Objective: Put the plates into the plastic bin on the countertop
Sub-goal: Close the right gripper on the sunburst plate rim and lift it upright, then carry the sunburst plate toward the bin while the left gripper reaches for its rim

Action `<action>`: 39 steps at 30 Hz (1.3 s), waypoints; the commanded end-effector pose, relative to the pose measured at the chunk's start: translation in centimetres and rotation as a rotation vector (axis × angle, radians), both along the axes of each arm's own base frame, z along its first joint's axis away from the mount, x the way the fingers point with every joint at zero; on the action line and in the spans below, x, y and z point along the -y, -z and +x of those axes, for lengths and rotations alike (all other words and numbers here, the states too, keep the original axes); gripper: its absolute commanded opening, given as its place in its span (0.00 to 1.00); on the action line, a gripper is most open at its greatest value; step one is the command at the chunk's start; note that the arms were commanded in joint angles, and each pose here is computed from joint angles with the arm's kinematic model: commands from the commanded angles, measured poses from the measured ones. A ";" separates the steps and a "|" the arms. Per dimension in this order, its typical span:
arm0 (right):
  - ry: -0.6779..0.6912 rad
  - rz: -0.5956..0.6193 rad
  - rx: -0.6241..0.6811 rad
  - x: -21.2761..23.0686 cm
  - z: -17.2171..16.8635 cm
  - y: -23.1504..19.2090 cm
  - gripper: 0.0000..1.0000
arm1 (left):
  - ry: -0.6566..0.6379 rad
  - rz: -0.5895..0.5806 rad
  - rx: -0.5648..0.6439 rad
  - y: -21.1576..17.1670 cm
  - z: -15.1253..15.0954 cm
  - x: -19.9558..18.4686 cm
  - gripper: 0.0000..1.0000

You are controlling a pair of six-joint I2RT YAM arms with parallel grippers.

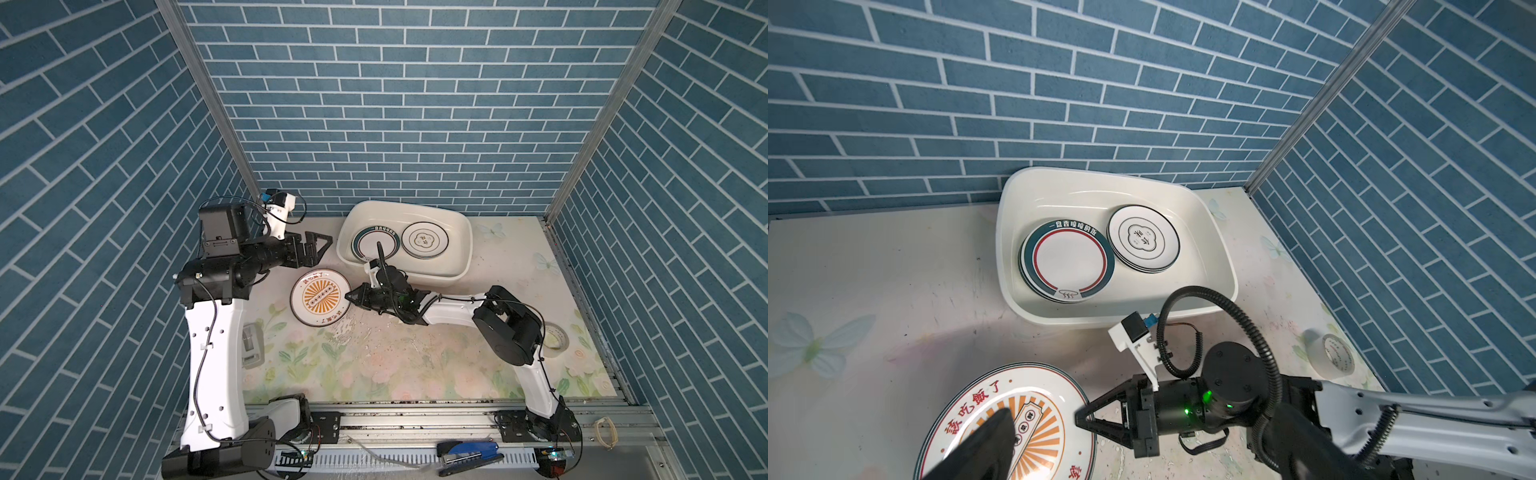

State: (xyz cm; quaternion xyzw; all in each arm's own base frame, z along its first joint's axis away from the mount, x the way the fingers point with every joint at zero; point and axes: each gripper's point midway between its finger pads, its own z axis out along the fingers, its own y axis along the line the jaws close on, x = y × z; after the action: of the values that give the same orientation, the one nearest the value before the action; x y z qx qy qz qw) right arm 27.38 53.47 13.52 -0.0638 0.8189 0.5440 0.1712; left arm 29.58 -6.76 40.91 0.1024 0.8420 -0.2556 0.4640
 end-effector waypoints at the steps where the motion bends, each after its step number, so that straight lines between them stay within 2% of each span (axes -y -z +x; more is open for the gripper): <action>1: -0.033 0.064 0.108 0.5 -0.8 -5.3 0.00 | -0.021 0.002 -0.026 -0.1 -0.1 -0.4 0.97; 11: -0.014 -0.009 0.200 7.1 -0.2 -10.8 0.00 | 0.070 -0.005 -0.101 0.0 0.9 1.4 0.96; 17: 0.080 -0.031 0.215 13.1 1.1 -13.2 0.00 | 0.183 0.020 -0.093 0.3 2.3 5.1 0.96; 22: 0.167 -0.092 0.219 19.0 1.7 -14.6 0.00 | 0.253 0.148 -0.088 1.7 4.6 7.9 0.96; 26: 0.241 -0.154 0.229 23.3 1.9 -15.6 0.00 | 0.227 0.072 -0.147 2.4 7.5 9.6 0.93; 30: 0.301 -0.176 0.214 26.8 2.4 -16.3 0.00 | 0.232 0.032 -0.140 3.3 9.9 10.5 0.91; 34: 0.330 -0.201 0.205 28.9 2.8 -16.6 0.00 | 0.235 0.000 -0.144 4.6 11.4 11.3 0.91; 39: 0.359 -0.190 0.201 30.2 3.6 -17.2 0.00 | 0.269 -0.060 -0.245 7.6 12.2 13.0 0.86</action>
State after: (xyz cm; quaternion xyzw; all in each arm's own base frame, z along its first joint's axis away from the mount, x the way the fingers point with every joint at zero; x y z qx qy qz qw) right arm 31.24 23.46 28.43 0.0311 0.8569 0.4013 0.3221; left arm 41.24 -18.45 34.58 0.1761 0.8662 -0.3210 0.3399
